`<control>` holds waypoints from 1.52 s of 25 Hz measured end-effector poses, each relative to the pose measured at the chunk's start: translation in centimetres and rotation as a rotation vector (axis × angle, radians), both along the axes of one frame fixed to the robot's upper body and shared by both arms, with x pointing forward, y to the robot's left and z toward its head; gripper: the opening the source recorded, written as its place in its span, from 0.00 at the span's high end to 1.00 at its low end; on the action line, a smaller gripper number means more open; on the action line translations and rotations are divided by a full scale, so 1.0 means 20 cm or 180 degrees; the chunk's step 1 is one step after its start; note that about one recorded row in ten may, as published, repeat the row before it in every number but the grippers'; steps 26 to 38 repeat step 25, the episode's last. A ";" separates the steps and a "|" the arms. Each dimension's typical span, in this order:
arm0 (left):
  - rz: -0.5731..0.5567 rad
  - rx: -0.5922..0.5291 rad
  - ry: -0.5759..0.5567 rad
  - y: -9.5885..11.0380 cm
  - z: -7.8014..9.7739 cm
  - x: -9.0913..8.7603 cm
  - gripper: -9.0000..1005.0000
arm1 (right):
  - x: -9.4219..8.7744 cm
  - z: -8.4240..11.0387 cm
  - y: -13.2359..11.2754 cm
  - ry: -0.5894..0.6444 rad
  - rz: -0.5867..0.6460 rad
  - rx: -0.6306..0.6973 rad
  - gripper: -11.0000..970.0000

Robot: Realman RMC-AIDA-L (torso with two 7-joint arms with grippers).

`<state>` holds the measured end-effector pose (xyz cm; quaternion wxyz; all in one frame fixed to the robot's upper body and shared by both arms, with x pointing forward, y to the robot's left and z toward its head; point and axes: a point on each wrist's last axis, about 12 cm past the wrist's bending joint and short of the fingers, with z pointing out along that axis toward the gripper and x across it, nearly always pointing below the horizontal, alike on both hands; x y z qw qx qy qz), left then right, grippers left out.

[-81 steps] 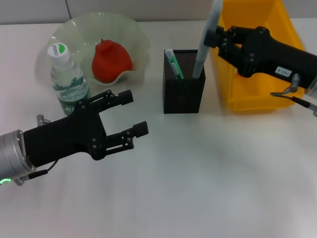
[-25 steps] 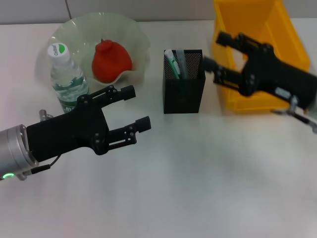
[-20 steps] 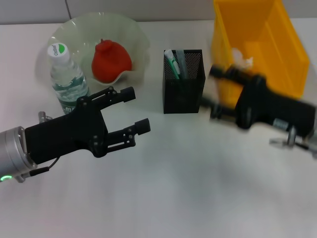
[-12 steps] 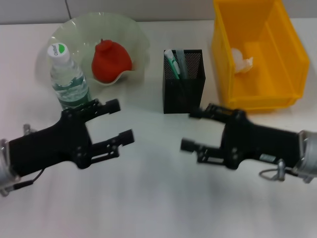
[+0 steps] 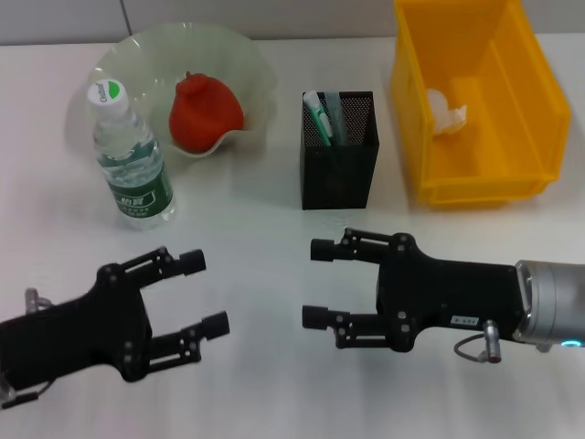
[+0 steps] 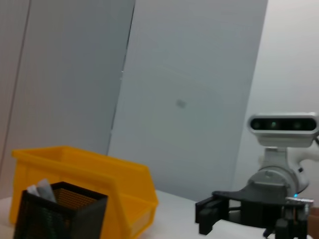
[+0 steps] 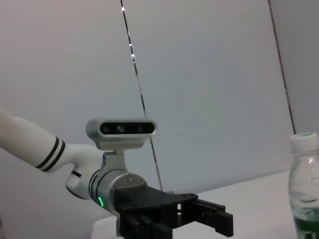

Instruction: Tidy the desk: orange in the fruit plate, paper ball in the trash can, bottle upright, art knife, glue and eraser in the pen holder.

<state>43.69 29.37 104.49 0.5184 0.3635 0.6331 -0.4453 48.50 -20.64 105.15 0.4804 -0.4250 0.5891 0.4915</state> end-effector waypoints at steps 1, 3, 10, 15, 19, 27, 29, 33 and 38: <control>-0.0010 -0.0019 0.0012 0.00 0.00 -0.01 0.22 | 0.00 0.00 0.01 0.0017 0.0014 -0.0002 0.21; -0.0013 -0.0047 0.0030 0.00 0.00 -0.02 0.22 | -0.01 -0.01 0.01 0.0062 0.0016 0.0002 0.21; 0.0016 -0.0053 0.0046 0.01 -0.01 -0.05 0.22 | -0.03 -0.04 0.00 0.0154 -0.0008 0.0005 0.21; 0.0017 -0.0054 0.0052 0.01 -0.01 -0.05 0.22 | -0.04 -0.04 0.00 0.0177 -0.0031 0.0013 0.21; 0.0018 -0.0056 0.0051 0.01 -0.01 -0.05 0.22 | -0.04 -0.05 0.00 0.0211 -0.0056 0.0025 0.21; 0.0024 -0.0063 0.0051 0.01 -0.01 -0.05 0.22 | -0.04 -0.05 -0.01 0.0209 -0.0079 0.0045 0.21; 0.0024 -0.0063 0.0051 0.01 -0.01 -0.05 0.22 | -0.04 -0.05 -0.01 0.0209 -0.0079 0.0045 0.21; 0.0024 -0.0063 0.0051 0.01 -0.01 -0.05 0.22 | -0.04 -0.05 -0.01 0.0209 -0.0079 0.0045 0.21; 0.0024 -0.0063 0.0051 0.01 -0.01 -0.05 0.22 | -0.04 -0.05 -0.01 0.0209 -0.0079 0.0045 0.21</control>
